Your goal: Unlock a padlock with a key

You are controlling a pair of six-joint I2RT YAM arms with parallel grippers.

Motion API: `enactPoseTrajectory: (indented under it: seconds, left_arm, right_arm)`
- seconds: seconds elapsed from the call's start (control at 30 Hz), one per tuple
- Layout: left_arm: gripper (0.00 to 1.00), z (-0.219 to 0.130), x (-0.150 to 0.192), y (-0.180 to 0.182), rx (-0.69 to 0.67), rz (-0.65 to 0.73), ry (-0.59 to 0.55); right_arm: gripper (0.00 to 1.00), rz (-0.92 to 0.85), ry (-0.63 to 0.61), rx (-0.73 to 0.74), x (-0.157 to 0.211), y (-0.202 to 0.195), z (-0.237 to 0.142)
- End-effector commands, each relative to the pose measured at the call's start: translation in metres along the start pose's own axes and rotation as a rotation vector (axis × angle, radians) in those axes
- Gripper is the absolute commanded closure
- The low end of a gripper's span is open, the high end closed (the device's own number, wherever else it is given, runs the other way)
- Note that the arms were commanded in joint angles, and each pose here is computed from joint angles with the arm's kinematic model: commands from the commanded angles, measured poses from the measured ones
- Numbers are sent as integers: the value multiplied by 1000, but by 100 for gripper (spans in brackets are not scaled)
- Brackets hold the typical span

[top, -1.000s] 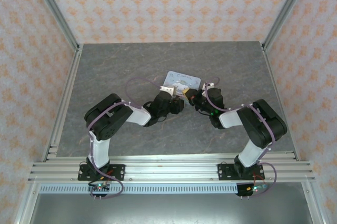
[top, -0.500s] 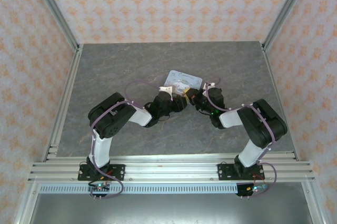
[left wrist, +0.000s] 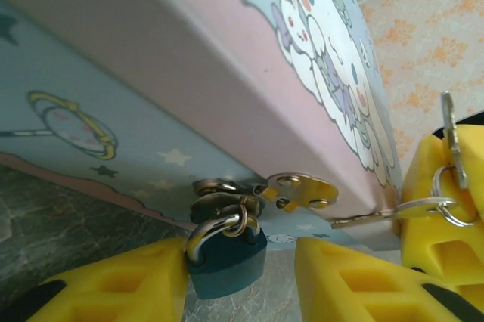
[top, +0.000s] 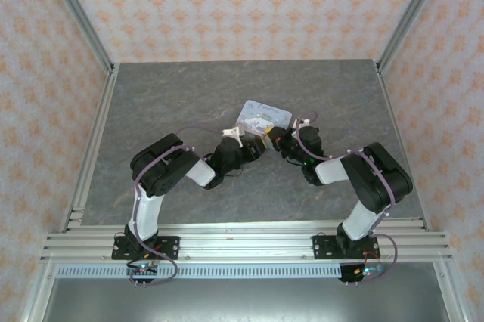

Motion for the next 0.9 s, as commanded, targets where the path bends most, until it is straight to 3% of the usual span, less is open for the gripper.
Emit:
enactPoseTrajectory:
  seconds: [0.0,0.3,0.6,0.87]
  left_arm:
    - [59,-9,-10,-30,98,-16,-55]
    - [61,-7,-2,-27,78,-4,-50]
    - [55,-4,-2,-12,38,-60,-88]
    - [63,0,0,-10,29,-87,-116]
  right_arm:
    - [100,13,-7,26,0,-9,-4]
    - [100,17,-12,34,-1,-12,-5]
    - [100,18,-12,39,0,-14,-6]
    - [100,18,-14,38,0,-13,-6]
Point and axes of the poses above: each hand's point on the last joint's axis, 136 mm out from that joint toward the fingers, its own z axis out along the fingers, its own y axis along the line the jaws close on, x = y × z, the point moved 2 cm from there along -z, back along the fingers, and after that the axes turned 4 degrees about -z, right-handed, at the moved point
